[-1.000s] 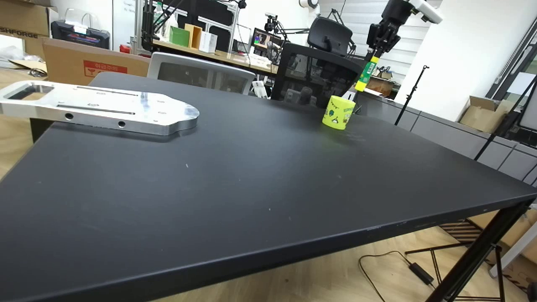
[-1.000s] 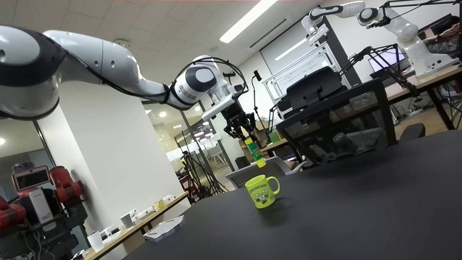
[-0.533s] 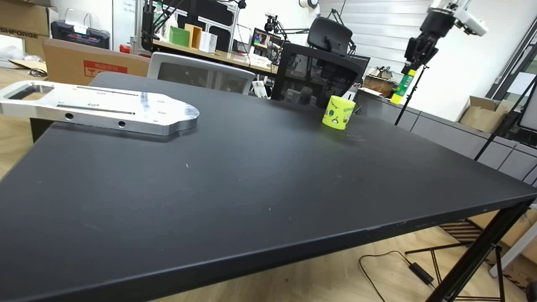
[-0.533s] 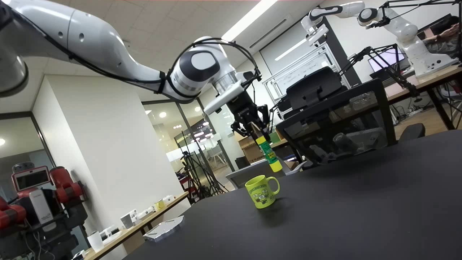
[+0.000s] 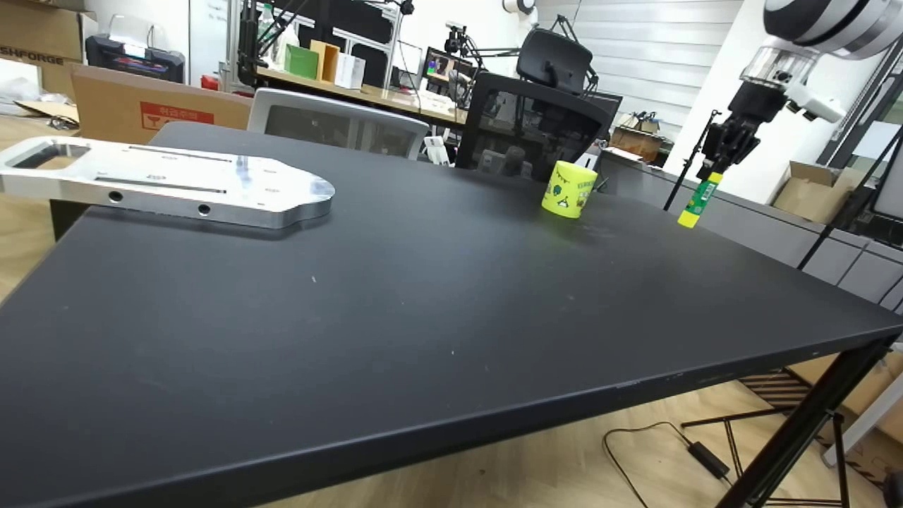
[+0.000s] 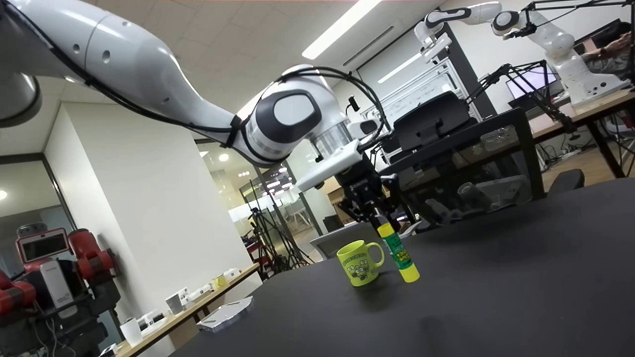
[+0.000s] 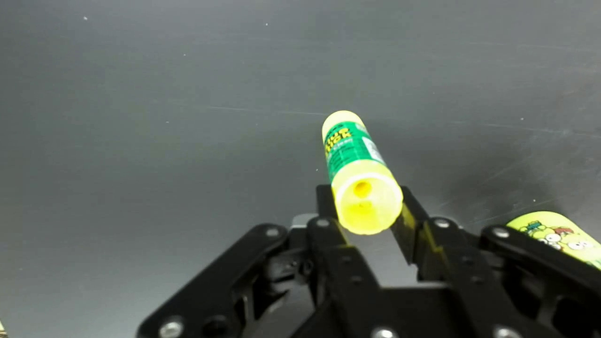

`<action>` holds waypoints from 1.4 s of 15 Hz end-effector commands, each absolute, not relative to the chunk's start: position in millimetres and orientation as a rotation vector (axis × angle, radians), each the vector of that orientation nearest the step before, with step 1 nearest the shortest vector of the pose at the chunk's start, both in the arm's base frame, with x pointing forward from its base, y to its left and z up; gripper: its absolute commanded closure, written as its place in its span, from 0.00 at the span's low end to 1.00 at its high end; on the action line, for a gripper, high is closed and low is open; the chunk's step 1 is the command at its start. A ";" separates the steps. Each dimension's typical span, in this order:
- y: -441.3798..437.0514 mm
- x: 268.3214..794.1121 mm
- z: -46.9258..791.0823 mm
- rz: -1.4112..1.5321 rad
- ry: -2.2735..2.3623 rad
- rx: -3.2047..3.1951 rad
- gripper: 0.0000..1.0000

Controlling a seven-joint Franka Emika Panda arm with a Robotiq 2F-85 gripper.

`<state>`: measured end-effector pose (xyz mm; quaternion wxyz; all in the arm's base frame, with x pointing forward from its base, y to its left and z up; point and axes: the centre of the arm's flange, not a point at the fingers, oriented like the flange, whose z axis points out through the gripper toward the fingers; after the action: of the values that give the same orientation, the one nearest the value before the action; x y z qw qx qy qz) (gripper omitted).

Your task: Take the glue stick out of the mug and put it on the table

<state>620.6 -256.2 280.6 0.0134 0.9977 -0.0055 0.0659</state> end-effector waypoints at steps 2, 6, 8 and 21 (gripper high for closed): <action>-237.8 615.3 246.7 0.213 -0.052 3.101 0.91; -228.2 618.4 234.8 0.224 -0.052 3.097 0.91; -225.5 618.9 236.2 0.232 -0.049 3.096 0.91; -252.7 612.1 292.2 0.348 -0.049 3.050 0.00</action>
<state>611.8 -252.9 292.7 0.0358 0.9928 -0.0162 0.1133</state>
